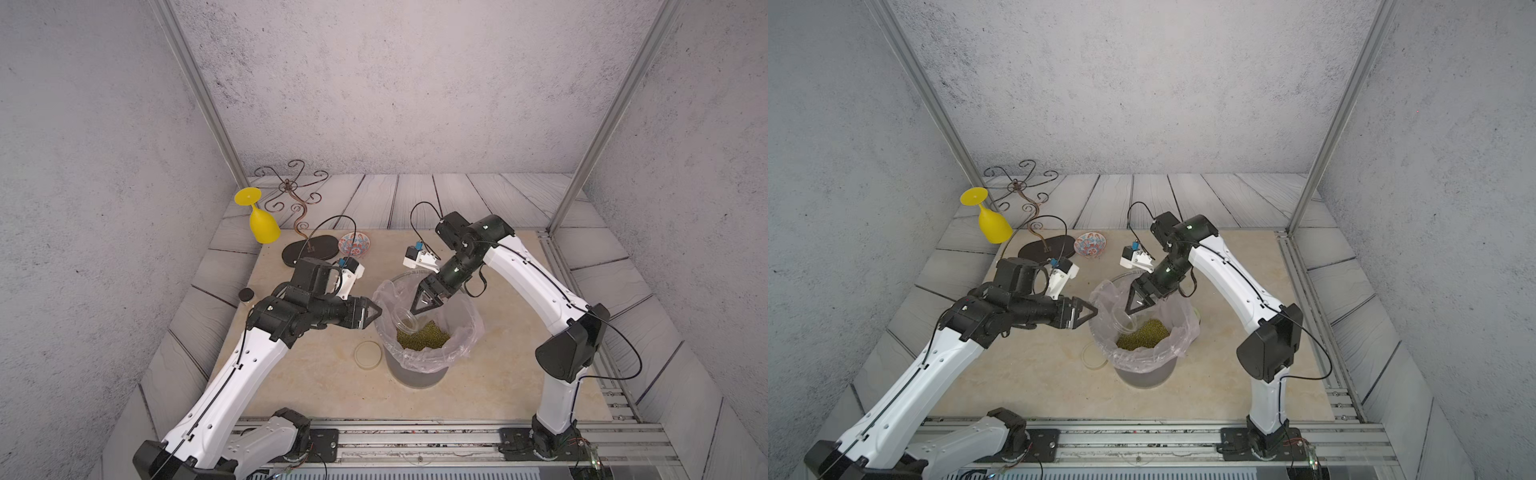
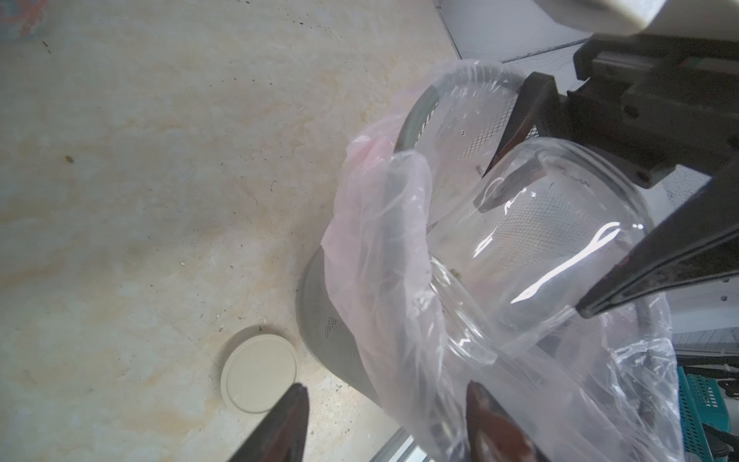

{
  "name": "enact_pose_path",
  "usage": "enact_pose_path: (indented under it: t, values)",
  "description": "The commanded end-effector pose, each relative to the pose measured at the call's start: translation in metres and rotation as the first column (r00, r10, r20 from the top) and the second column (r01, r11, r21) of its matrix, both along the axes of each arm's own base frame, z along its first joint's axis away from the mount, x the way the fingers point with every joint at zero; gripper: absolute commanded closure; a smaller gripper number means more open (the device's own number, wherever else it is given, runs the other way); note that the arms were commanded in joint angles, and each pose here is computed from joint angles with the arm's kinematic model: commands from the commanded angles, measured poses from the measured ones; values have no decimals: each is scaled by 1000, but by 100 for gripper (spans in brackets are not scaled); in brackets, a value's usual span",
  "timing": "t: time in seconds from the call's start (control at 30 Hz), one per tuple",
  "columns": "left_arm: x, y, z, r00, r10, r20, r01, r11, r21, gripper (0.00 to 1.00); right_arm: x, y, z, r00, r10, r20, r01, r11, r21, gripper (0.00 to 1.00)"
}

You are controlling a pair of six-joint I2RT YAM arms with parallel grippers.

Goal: Empty moldy mung beans from jars
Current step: Pour the moldy mung beans from the jar into the trash bin.

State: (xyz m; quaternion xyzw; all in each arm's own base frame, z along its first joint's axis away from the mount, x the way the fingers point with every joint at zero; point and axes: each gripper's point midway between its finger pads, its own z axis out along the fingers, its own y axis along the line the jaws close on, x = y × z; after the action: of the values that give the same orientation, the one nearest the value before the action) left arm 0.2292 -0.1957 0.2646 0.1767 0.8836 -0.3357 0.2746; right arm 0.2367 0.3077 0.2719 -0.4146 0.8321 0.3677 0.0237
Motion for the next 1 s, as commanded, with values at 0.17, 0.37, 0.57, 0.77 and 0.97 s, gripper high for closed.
enact_pose_path:
  t: [0.17,0.37,0.57,0.77,0.97]
  values:
    - [-2,3,-4,1000,-2,8,2,1000,22,36,-6,-20,66,977,-69,200,53,995,84,30]
    - [-2,3,-6,1000,-3,4,3,1000,24,36,-3,-35,79,947,-112,300,100,993,55,32]
    - [-1,1,-7,1000,-2,-1,2,1000,17,36,-5,-38,82,940,-118,320,105,993,58,33]
    - [0,1,-8,1000,-2,-1,2,1000,17,36,-6,-32,83,938,-138,319,103,987,122,35]
    - [1,0,-5,1000,1,6,-1,1000,10,36,-4,-33,93,910,-185,372,125,976,179,34]
